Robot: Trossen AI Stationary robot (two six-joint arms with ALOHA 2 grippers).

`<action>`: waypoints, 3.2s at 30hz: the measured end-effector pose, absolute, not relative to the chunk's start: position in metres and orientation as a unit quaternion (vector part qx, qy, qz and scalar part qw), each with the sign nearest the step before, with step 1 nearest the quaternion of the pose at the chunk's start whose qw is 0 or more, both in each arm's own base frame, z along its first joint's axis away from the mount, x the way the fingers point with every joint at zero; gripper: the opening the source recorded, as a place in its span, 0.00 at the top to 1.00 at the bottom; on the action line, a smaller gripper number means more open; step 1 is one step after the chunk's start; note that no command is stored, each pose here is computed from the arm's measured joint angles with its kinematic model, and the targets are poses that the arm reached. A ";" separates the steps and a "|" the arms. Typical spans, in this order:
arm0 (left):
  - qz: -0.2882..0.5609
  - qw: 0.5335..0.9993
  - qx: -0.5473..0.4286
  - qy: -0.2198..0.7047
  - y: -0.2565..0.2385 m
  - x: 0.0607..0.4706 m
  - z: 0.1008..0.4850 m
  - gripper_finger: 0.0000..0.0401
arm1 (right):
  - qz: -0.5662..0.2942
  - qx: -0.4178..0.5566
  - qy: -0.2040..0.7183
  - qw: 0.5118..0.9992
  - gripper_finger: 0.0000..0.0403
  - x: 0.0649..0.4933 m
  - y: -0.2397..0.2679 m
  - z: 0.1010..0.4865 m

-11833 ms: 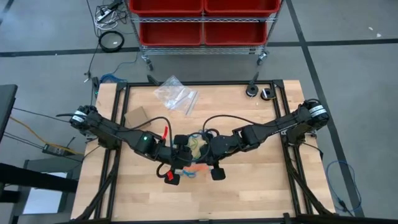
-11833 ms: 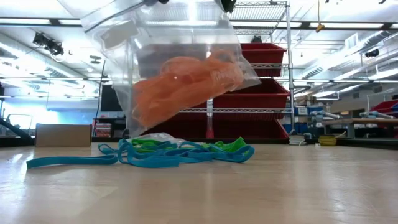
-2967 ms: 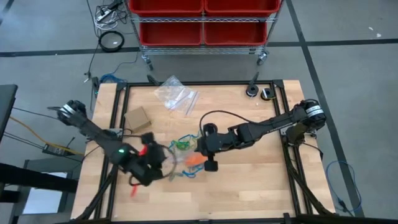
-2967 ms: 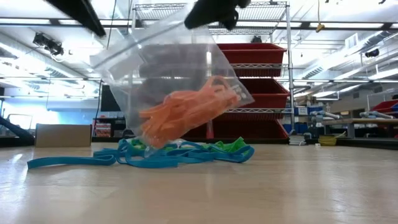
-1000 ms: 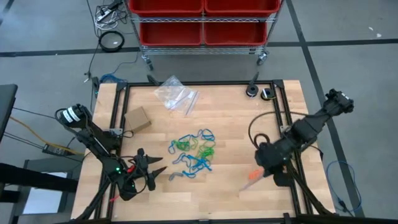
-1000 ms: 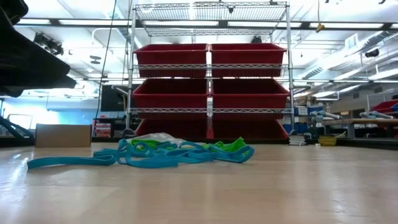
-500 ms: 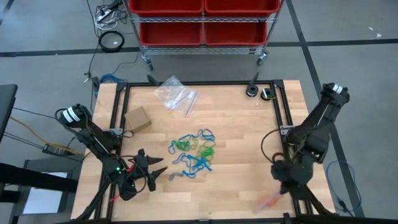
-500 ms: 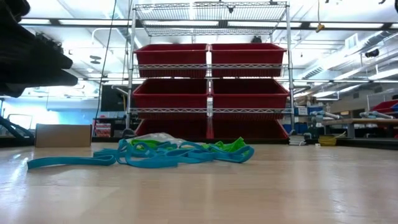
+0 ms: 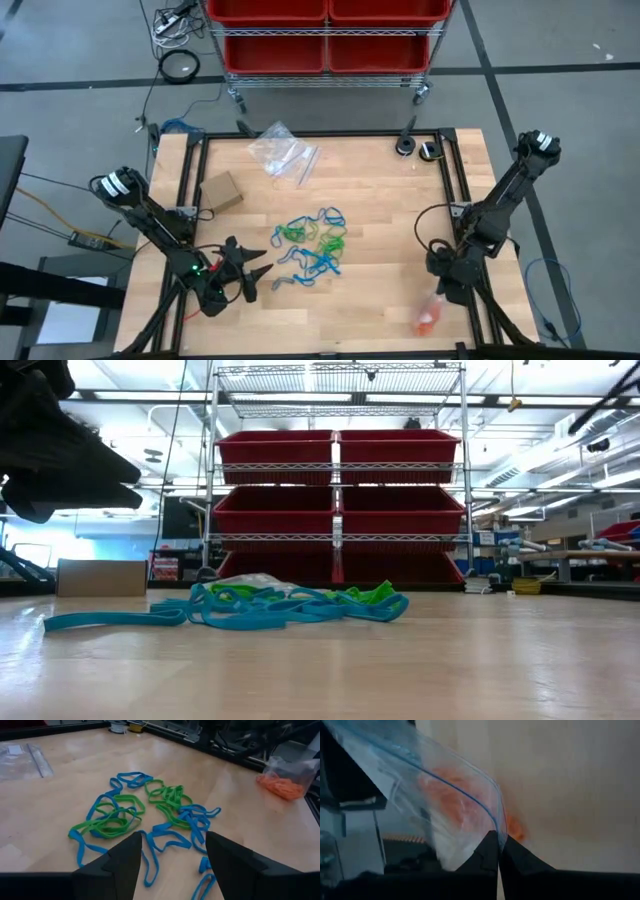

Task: Sort rubber bands
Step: Close the transparent zip bag, then open the right transparent zip bag

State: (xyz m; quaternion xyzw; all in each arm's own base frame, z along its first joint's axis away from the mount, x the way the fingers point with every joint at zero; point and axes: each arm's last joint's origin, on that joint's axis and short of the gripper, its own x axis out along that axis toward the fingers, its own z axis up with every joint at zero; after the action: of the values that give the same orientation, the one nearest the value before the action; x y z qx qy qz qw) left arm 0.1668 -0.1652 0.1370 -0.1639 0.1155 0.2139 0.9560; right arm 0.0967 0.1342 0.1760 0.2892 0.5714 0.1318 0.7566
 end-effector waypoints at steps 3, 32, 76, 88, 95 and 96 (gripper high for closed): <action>0.213 0.956 -0.164 0.117 -0.165 0.167 0.137 0.43 | 0.105 0.277 0.559 0.774 1.00 0.096 0.130 0.170; 0.194 0.955 -0.173 0.142 -0.165 0.171 0.137 0.43 | -0.078 0.312 0.520 0.792 1.00 0.084 0.110 0.197; 0.179 0.955 -0.182 0.151 -0.167 0.172 0.137 0.43 | -0.003 0.178 0.106 0.978 0.73 0.136 0.131 0.271; 0.210 0.975 -0.040 0.059 -0.169 0.187 0.165 0.43 | -0.075 0.057 0.096 0.991 0.73 0.212 0.124 0.240; 0.119 0.990 0.009 0.071 -0.138 0.227 0.178 0.43 | -0.065 0.021 0.095 0.993 0.73 0.259 0.107 0.209; 0.132 0.988 0.017 0.078 -0.128 0.233 0.177 0.43 | -0.066 0.022 0.092 0.993 0.73 0.265 0.100 0.206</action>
State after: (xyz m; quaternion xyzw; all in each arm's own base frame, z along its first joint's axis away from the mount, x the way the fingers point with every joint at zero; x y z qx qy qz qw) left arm 0.2328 -0.1283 0.1767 0.0175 0.0782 0.1323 0.9880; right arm 0.2650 0.1004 0.2063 0.0221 0.0919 -0.0662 0.9933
